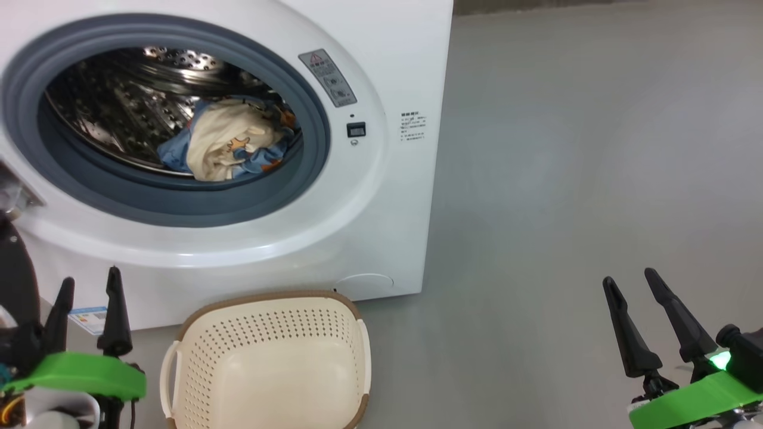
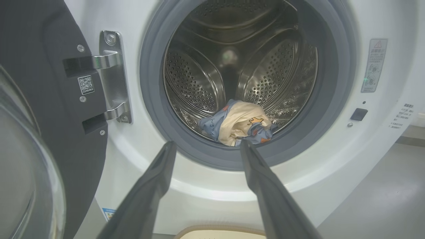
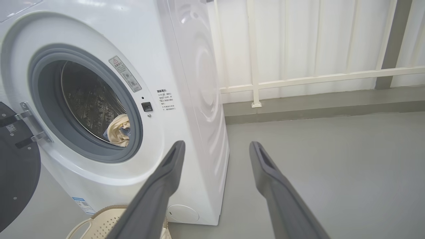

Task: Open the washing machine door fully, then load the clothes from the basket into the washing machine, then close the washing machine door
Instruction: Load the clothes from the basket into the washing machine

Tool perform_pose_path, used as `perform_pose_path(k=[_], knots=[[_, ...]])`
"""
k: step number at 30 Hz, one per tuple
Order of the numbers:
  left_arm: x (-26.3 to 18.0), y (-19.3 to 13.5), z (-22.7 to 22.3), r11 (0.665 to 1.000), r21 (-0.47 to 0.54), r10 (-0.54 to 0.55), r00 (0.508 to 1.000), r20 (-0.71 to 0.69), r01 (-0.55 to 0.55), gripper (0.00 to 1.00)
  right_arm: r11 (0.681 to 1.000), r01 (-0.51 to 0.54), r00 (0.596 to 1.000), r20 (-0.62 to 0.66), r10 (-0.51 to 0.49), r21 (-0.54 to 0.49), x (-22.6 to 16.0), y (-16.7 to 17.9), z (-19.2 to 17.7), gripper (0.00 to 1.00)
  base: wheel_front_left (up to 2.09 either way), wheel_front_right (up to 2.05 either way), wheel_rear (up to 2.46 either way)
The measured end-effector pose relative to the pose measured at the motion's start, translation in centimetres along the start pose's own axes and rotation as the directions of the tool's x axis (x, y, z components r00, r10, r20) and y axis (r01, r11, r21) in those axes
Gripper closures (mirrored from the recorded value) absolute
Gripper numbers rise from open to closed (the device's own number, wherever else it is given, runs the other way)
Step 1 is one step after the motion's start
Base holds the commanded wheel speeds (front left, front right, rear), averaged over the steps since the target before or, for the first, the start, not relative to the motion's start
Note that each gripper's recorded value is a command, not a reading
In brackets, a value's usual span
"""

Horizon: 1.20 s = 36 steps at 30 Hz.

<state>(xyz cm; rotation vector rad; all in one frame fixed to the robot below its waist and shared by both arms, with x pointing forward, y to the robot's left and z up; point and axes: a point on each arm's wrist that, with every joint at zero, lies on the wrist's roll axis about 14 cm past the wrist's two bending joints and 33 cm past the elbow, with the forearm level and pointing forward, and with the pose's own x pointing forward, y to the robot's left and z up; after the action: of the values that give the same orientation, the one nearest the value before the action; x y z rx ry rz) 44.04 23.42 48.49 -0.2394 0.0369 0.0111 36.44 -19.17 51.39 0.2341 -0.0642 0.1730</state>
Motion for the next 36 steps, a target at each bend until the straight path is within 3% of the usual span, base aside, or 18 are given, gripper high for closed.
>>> perform_pose_path(k=[18, 36], knots=[[-6.0, 1.4, -0.5, 0.998, 0.036, 0.041, 0.999, 0.018, -0.042, 0.00, 1.000, 0.016, 1.000, 0.009, -0.016, 0.015, -2.4, -0.3, 0.5, 0.00, 0.00, 0.00, 0.00], [-7.2, 1.4, -0.5, 0.998, 0.044, 0.037, 0.999, 0.027, -0.038, 0.00, 0.999, 0.027, 1.000, 0.012, -0.027, 0.019, -2.6, -0.6, 0.6, 0.00, 0.00, 0.00, 0.00]])
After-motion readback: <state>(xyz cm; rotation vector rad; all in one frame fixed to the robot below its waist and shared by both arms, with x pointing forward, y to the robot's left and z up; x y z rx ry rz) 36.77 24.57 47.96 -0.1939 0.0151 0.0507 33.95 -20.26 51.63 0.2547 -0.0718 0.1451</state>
